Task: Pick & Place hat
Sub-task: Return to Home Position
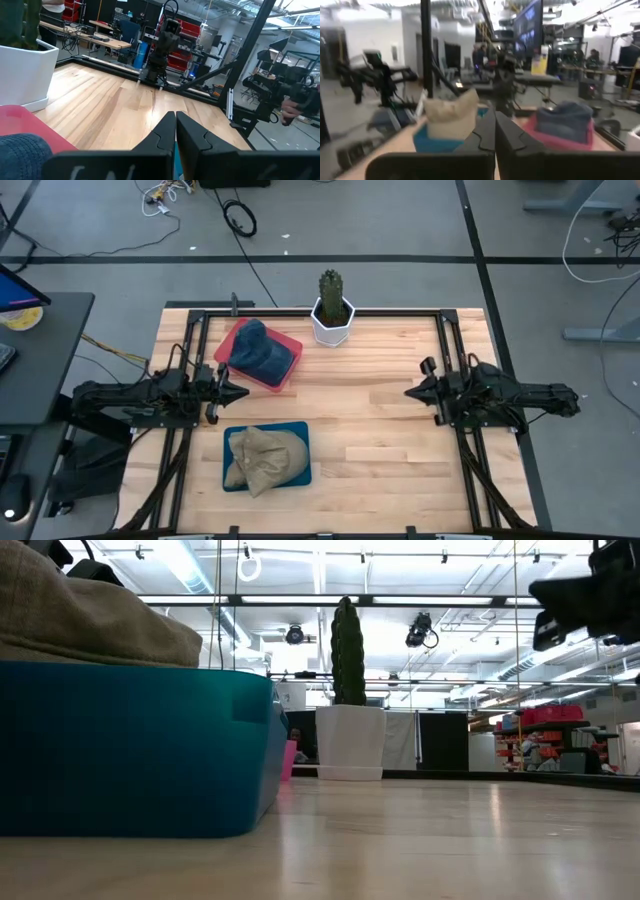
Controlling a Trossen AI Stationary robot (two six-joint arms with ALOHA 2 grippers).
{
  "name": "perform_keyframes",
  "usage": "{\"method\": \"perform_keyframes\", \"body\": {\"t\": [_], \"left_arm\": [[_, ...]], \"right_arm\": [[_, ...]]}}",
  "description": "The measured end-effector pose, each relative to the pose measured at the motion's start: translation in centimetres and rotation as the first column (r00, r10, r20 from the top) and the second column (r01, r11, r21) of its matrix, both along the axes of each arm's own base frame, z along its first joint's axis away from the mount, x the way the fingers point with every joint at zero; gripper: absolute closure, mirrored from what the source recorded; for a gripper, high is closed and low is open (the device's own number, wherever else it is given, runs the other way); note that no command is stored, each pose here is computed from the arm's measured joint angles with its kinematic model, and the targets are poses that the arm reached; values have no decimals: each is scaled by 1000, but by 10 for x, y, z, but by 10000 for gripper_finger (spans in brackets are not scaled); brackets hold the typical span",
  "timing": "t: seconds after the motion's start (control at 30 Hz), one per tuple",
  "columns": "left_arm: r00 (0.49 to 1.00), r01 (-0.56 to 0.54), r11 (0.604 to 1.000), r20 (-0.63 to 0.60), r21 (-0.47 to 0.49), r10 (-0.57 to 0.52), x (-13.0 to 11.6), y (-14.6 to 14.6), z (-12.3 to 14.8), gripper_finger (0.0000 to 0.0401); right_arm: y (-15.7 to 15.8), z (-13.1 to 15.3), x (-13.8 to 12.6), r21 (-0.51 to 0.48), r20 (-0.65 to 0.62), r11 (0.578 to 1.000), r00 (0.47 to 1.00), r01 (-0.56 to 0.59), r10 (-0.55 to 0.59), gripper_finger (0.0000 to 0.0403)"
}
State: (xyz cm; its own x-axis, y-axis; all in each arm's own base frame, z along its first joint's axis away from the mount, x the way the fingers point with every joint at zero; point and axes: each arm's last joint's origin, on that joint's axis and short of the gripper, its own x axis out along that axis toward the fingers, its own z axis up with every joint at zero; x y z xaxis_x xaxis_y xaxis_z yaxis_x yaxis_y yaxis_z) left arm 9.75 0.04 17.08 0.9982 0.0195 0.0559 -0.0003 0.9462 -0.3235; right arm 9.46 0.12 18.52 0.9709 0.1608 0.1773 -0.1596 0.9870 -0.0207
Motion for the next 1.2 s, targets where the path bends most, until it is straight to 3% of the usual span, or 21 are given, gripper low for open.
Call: {"method": "perform_keyframes", "body": {"t": [0.23,0.43,1.0,1.2], "left_arm": [[1000,0,1000,0,0,0,0,0,0,385],[1000,0,1000,0,0,0,0,0,0,385],[1000,0,1000,0,0,0,0,0,0,385],[1000,0,1000,0,0,0,0,0,0,385]], "right_arm": [[-1,-9,1,-88,-75,996,997,27,-34,403],[-3,-13,2,-141,-108,984,986,111,-126,403],[-5,-20,7,-157,-191,978,967,139,-169,403],[-5,-20,7,-122,-198,982,967,141,-163,399]]}}
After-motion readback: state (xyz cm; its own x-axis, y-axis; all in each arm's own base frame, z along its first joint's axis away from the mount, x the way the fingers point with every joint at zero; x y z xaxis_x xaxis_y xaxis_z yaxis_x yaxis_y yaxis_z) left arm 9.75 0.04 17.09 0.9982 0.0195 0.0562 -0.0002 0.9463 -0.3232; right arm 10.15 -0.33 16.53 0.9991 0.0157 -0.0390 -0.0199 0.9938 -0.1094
